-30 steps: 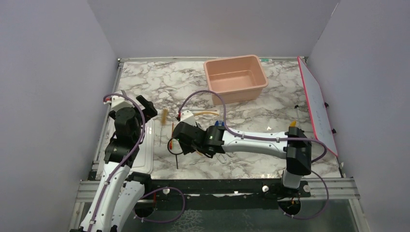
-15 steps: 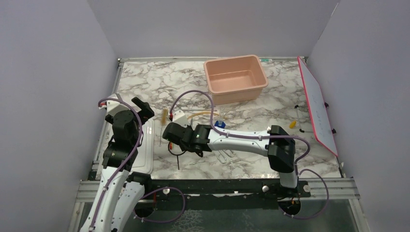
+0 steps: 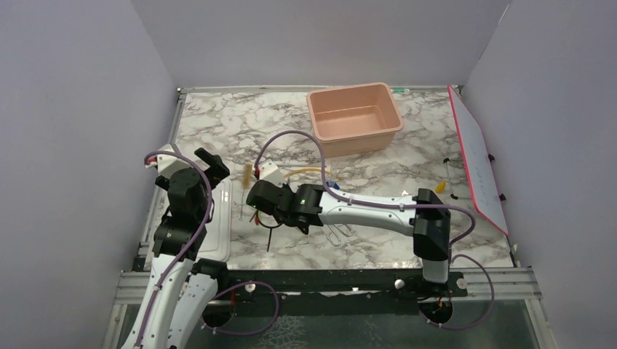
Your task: Organize the chemistry lab equipment
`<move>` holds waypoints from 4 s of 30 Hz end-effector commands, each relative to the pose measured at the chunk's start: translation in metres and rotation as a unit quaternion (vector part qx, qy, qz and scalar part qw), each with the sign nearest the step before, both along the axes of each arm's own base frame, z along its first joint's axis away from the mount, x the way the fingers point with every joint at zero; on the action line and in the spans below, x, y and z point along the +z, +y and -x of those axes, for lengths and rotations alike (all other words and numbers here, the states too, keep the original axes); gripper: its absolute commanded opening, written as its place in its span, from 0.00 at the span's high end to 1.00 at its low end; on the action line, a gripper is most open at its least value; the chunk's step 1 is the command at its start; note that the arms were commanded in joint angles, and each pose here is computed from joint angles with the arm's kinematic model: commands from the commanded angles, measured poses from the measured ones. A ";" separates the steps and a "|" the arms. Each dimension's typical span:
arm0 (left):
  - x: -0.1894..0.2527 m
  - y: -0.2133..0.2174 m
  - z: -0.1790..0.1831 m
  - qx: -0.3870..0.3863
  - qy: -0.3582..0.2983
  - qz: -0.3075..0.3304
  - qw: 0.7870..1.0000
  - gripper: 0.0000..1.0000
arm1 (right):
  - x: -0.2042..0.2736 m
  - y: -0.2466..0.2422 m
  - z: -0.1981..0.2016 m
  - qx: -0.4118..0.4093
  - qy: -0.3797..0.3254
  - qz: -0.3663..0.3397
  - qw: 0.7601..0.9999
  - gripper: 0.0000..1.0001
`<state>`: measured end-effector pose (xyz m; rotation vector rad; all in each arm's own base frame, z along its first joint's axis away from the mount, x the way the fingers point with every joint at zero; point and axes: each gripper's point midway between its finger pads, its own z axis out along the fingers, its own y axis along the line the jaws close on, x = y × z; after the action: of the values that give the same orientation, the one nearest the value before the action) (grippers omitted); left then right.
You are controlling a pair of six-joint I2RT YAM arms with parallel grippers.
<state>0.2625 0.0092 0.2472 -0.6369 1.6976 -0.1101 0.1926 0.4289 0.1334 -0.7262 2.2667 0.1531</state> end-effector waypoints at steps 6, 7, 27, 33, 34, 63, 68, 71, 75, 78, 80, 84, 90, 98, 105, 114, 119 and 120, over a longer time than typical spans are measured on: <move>0.018 0.018 0.013 0.048 -0.040 0.002 0.998 0.01 | 0.136 -0.020 -0.048 -0.009 -0.108 -0.132 0.985 0.99; 0.019 0.019 0.014 0.051 -0.044 0.004 0.998 0.01 | 0.145 -0.028 -0.059 -0.017 -0.118 -0.134 0.984 0.99; 0.007 -0.002 -0.005 -0.011 -0.011 -0.011 1.000 0.01 | 0.183 -0.211 -0.280 -0.180 -0.202 -0.052 0.961 0.99; 0.004 -0.007 -0.007 -0.023 -0.006 -0.012 1.000 0.01 | 0.137 -0.214 -0.311 -0.165 -0.162 -0.038 0.972 0.99; 0.002 -0.007 -0.008 -0.024 -0.003 -0.012 1.000 0.01 | 0.133 -0.211 -0.316 -0.163 -0.159 -0.037 0.973 0.99; -0.004 -0.013 -0.012 -0.038 0.010 -0.011 0.999 0.01 | 0.011 -0.177 -0.374 -0.170 -0.085 0.009 0.982 0.63; 0.005 -0.019 -0.012 -0.060 -0.001 -0.013 0.998 0.01 | 0.044 -0.170 -0.366 -0.158 -0.087 -0.025 0.983 0.57; 0.012 -0.020 -0.010 -0.066 -0.022 -0.016 0.997 0.01 | 0.077 -0.171 -0.357 -0.159 -0.091 -0.047 0.982 0.55; 0.019 -0.035 -0.013 -0.113 -0.041 -0.020 0.993 0.01 | 0.114 -0.177 -0.332 -0.158 -0.092 -0.076 0.980 0.52; 0.022 -0.051 -0.016 -0.158 -0.053 -0.020 0.986 0.01 | 0.128 -0.178 -0.303 -0.132 -0.083 -0.090 0.984 0.50; 0.022 -0.061 -0.018 -0.186 -0.058 -0.018 0.981 0.01 | 0.133 -0.182 -0.279 -0.119 -0.075 -0.095 0.985 0.49; 0.029 -0.080 -0.020 -0.235 -0.077 -0.012 0.969 0.01 | 0.133 -0.189 -0.225 -0.103 -0.060 -0.117 0.986 0.43; 0.035 -0.109 -0.019 -0.312 -0.101 0.001 0.945 0.01 | 0.114 -0.203 -0.146 -0.085 -0.034 -0.161 0.983 0.33; 0.030 -0.121 -0.016 -0.344 -0.101 0.010 0.933 0.01 | 0.053 -0.216 -0.086 -0.087 0.017 -0.198 0.976 0.32; 0.025 -0.122 -0.019 -0.346 -0.092 0.019 0.934 0.01 | 0.025 -0.189 -0.088 -0.080 0.047 -0.208 0.974 0.32; 0.019 -0.124 -0.017 -0.350 -0.087 0.020 0.933 0.01 | 0.020 -0.162 -0.116 -0.108 0.016 -0.174 0.979 0.39; 0.017 -0.126 -0.018 -0.354 -0.081 0.025 0.932 0.01 | 0.021 -0.154 -0.126 -0.109 0.004 -0.172 0.979 0.43; 0.016 -0.126 -0.018 -0.354 -0.080 0.027 0.931 0.01 | 0.021 -0.153 -0.128 -0.112 0.002 -0.169 0.979 0.44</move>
<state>0.2813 -0.1111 0.2576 -0.0444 1.7190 -0.6665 0.3005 0.2692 0.1403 -0.3418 2.2966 0.4512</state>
